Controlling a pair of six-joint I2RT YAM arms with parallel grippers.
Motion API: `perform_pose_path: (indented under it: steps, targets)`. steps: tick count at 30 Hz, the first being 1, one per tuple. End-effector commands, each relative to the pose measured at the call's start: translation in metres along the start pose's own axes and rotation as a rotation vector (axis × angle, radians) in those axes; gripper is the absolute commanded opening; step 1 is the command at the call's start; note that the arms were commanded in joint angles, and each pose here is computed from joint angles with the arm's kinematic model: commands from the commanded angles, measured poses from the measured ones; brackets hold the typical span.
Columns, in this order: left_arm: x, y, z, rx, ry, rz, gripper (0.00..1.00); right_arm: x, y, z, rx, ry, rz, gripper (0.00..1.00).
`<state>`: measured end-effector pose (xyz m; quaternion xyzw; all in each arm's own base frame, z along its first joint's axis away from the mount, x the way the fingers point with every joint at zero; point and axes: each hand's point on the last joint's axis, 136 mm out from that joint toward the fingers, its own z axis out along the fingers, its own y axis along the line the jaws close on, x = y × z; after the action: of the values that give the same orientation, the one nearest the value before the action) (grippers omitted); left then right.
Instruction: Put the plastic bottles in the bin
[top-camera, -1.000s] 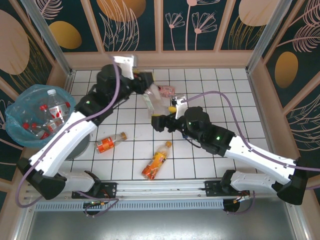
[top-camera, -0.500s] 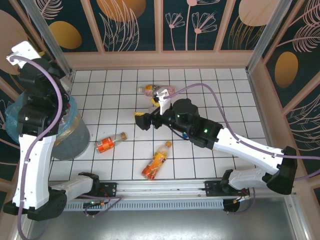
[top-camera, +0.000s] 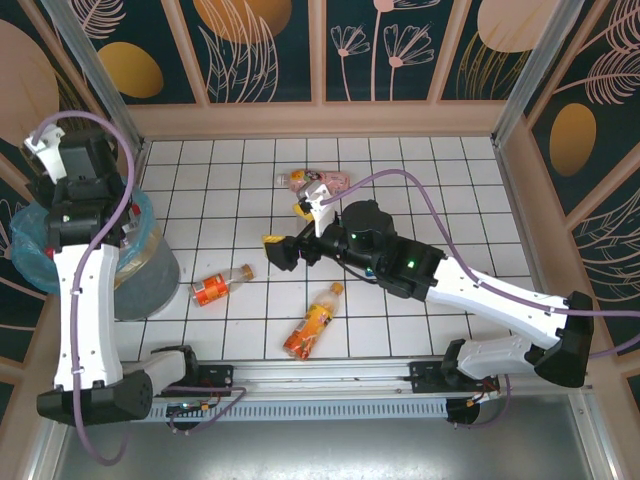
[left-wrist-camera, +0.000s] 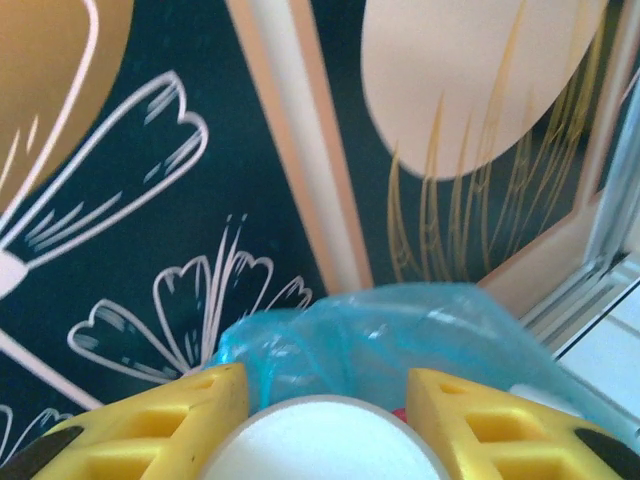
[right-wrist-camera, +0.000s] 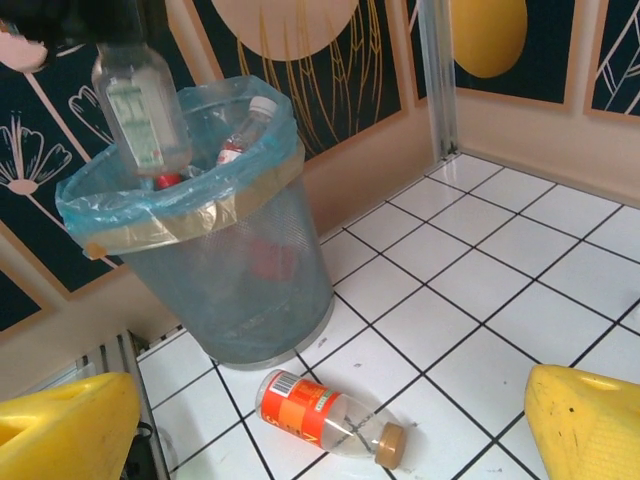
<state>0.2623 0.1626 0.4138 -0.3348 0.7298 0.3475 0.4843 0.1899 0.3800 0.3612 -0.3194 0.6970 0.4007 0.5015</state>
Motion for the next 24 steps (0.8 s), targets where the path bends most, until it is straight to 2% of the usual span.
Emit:
perform_pose_path:
  steps: [1,6,12,16,17,19,21,24]
  targets:
    - [-0.011,0.024,-0.008,-0.009,-0.059,-0.097,0.00,-0.018,0.008,-0.010,-0.005,-0.036,-0.013,0.99]
    - [0.011,0.041,0.011,-0.083,-0.022,-0.048,0.00,-0.017,0.014,-0.006,0.002,-0.046,0.022,0.99]
    - [0.045,0.040,0.031,-0.043,0.042,-0.082,0.02,-0.007,0.030,0.005,-0.015,-0.013,0.015,0.99]
    - [0.056,0.037,0.034,-0.030,0.062,-0.082,0.31,0.000,0.035,0.013,0.002,0.024,-0.031,0.99]
    - [0.057,0.038,0.034,-0.030,0.064,-0.082,0.50,0.001,0.037,0.015,0.004,0.029,-0.041,0.99]
    - [0.054,0.038,0.031,-0.022,0.056,-0.088,0.58,0.004,0.040,0.018,0.007,0.042,-0.061,0.99]
    - [0.046,0.040,0.026,-0.007,0.036,-0.106,0.71,0.007,0.044,0.022,0.007,0.053,-0.083,0.99]
    - [0.027,0.047,0.015,0.002,-0.006,-0.129,0.73,0.013,0.051,0.029,0.000,0.067,-0.114,0.99]
